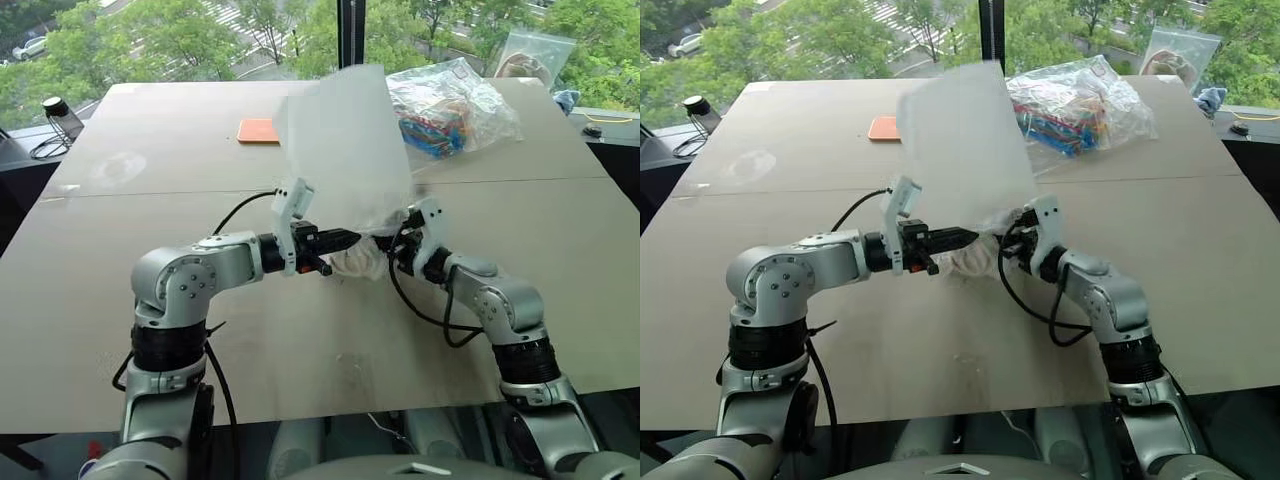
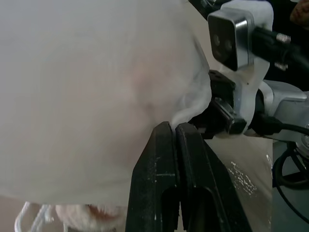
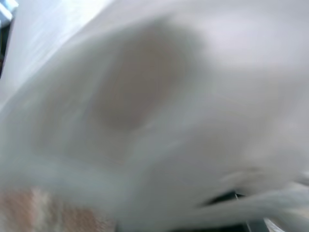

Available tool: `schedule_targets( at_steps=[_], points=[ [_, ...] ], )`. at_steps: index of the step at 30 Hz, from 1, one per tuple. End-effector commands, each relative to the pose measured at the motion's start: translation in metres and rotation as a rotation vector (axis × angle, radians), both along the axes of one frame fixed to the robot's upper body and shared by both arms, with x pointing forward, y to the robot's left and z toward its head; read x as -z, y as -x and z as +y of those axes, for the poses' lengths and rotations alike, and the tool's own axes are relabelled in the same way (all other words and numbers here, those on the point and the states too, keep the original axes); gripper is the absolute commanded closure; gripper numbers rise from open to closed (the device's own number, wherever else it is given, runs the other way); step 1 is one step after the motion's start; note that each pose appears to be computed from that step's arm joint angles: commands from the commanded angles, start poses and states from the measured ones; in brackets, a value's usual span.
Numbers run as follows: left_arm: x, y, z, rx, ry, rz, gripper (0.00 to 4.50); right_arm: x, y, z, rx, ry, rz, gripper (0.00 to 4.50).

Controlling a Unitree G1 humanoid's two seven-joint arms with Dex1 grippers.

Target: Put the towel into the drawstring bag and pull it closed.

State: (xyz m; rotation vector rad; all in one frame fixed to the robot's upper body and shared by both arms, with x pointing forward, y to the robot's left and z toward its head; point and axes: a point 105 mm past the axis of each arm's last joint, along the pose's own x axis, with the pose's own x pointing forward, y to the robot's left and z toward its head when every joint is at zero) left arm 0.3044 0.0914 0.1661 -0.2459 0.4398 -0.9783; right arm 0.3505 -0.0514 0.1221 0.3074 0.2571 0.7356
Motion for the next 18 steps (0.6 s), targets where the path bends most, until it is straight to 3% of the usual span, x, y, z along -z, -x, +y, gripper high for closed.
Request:
schedule_targets(
  at_steps=[1, 8, 18],
  points=[
    [-0.007, 0.004, 0.008, -0.009, -0.016, -0.032, 4.5, -0.025, -0.011, -0.012, 0.075, -0.222, 0.04, 4.48],
    [-0.012, 0.001, 0.016, -0.037, 0.01, -0.027, 4.5, -0.05, -0.001, -0.007, -0.026, -0.522, 0.125, 4.48],
    [-0.026, 0.022, -0.039, 0.162, 0.117, 0.001, 4.5, -0.076, 0.003, 0.034, -0.117, -0.735, 0.217, 4.48]
  ],
)
